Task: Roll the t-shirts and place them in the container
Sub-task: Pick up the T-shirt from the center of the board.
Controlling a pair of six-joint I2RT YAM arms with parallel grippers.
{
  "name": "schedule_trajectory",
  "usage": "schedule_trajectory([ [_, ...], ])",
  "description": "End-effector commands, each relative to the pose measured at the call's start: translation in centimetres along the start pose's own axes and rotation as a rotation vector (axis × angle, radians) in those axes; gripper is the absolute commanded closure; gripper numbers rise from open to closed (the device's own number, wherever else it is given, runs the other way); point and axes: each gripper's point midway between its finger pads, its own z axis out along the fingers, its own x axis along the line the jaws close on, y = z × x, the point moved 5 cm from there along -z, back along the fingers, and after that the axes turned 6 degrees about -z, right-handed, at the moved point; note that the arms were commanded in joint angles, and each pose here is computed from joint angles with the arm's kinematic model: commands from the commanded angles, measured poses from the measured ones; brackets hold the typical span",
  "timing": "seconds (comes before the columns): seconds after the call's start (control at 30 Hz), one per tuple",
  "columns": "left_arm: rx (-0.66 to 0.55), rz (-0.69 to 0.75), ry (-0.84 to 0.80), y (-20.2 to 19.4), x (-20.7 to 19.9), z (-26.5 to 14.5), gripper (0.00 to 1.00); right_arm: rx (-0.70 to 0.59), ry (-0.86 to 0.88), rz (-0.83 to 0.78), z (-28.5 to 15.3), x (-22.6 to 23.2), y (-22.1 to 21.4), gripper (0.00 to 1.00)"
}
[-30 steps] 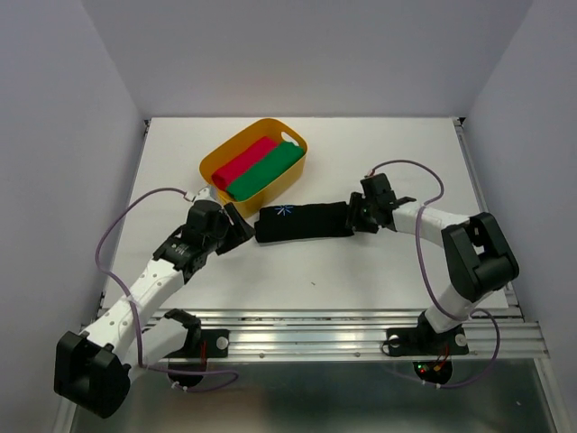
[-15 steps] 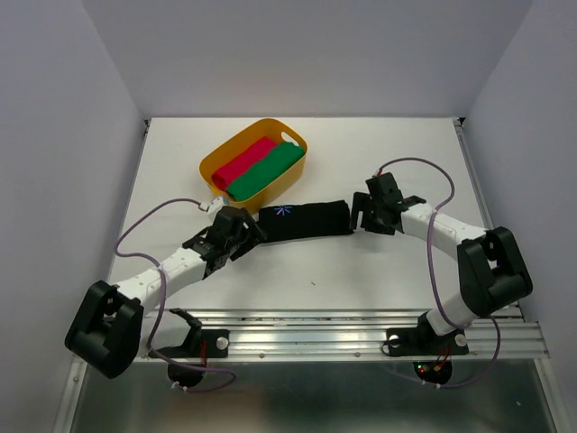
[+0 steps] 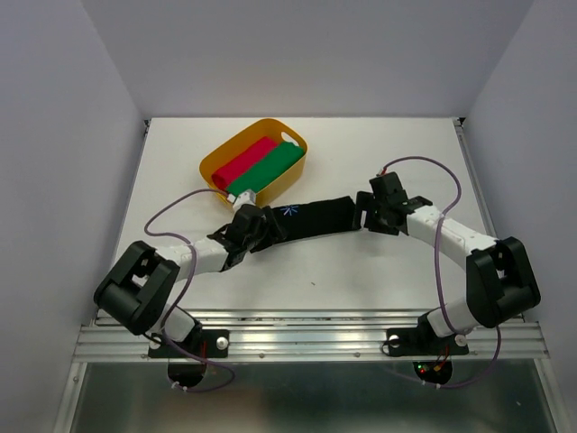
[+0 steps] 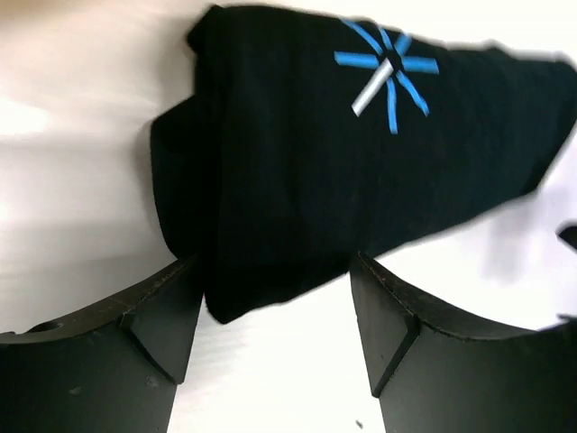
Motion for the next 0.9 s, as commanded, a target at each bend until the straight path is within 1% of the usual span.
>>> schedule_trajectory([
  [0.0,0.034,0.014,-0.134,-0.9,-3.5,-0.8,0.26,-0.032,-0.024,0.002,-0.9,-0.6,0.4,0.16],
  [0.07,0.046,0.008,-0.145,-1.5,-3.8,-1.8,0.26,-0.033,-0.027,-0.001,-1.0,-0.7,0.4,0.16],
  [0.2,0.003,-0.065,-0.061,-1.1,-2.4,-3.1,0.25,-0.032,-0.016,-0.001,-1.1,-0.5,0.5,0.16],
  [0.27,-0.027,-0.085,-0.009,-0.6,-1.8,-3.4,0.23,-0.027,-0.012,-0.001,-0.9,-0.4,0.5,0.16],
  [0.3,-0.031,-0.091,0.008,-0.4,-1.7,-3.4,0.19,-0.021,-0.007,-0.003,-0.9,-0.3,0.5,0.16],
  [0.33,-0.037,-0.096,0.024,-0.3,-1.7,-3.4,0.19,-0.019,-0.008,-0.004,-0.8,-0.3,0.5,0.16],
  [0.37,-0.039,-0.102,0.052,-0.2,-1.5,-3.1,0.17,-0.021,-0.002,-0.003,-0.8,-0.2,0.6,0.16],
  [0.57,-0.007,-0.106,0.123,-0.7,-1.1,-0.9,0.17,-0.030,0.000,-0.007,-1.0,-0.1,0.9,0.16],
  [0.73,-0.001,-0.096,0.150,-1.1,-0.7,0.5,0.17,-0.031,0.002,-0.006,-1.2,-0.2,0.7,0.16],
  [0.87,0.008,-0.093,0.149,-1.3,-0.7,1.4,0.24,-0.032,-0.001,-0.009,-1.2,-0.3,0.6,0.15],
])
